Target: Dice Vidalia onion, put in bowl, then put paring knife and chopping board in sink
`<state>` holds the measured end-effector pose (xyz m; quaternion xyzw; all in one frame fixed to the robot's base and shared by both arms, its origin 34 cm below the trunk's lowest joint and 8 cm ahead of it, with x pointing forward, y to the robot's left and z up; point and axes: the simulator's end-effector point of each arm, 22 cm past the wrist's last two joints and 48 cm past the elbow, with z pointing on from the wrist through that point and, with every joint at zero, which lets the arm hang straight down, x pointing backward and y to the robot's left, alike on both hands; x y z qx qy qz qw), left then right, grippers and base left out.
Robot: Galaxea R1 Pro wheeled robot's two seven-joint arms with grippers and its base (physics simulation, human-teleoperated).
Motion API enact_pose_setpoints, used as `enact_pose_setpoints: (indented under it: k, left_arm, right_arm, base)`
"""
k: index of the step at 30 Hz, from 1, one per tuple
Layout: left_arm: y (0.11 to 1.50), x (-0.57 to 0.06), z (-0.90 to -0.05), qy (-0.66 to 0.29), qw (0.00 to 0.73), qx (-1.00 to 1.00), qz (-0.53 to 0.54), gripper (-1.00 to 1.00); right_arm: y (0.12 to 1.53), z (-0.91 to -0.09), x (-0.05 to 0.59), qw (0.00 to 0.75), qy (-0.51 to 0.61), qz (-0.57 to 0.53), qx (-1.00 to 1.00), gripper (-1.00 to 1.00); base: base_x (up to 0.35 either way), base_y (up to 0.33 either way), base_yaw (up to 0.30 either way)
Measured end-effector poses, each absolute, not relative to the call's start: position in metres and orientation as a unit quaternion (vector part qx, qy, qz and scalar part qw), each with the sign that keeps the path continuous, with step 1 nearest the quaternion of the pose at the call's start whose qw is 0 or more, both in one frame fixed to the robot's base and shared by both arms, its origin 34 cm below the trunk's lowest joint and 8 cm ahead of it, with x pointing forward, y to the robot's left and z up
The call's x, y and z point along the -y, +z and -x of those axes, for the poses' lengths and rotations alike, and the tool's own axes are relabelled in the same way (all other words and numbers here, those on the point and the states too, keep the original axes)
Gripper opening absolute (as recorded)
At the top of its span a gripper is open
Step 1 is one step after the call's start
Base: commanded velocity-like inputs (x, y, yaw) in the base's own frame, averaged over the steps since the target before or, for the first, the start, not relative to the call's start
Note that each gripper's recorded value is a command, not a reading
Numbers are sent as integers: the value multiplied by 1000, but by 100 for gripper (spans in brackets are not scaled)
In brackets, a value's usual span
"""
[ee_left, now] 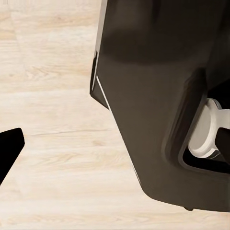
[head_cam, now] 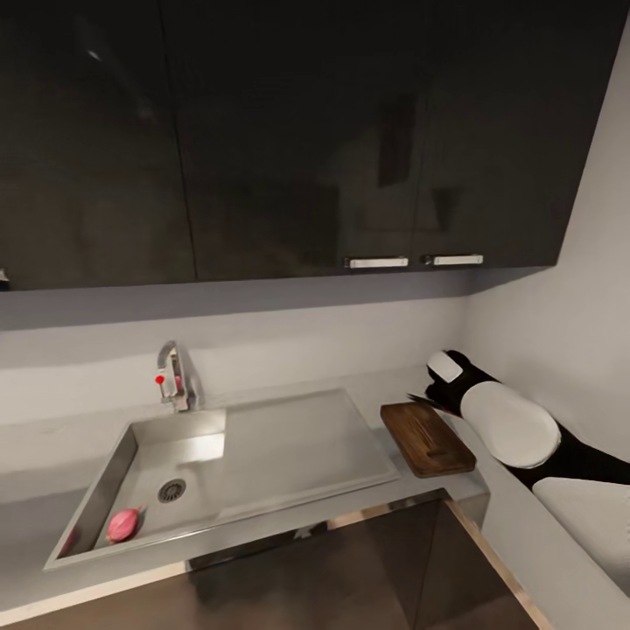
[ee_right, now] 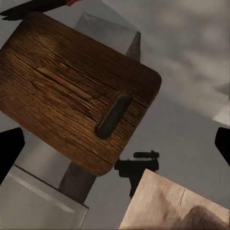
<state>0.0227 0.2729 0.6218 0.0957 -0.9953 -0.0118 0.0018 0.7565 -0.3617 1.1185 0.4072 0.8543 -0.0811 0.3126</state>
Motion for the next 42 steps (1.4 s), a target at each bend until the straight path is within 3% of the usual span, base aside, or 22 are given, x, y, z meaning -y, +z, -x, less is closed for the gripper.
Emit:
enact_pose_setpoints:
  k: [11, 42]
  left_arm:
    - [622, -273, -21, -12, 4, 995, -96, 100]
    - [626, -273, -6, -14, 23, 995, -96, 100]
  right_arm:
    - [1111, -757, 358, 313, -82, -411, -852, 100]
    - [1081, -754, 391, 295, -100, -427, -849, 100]
  base:
    - [217, 22, 0]
    - [5, 0, 0]
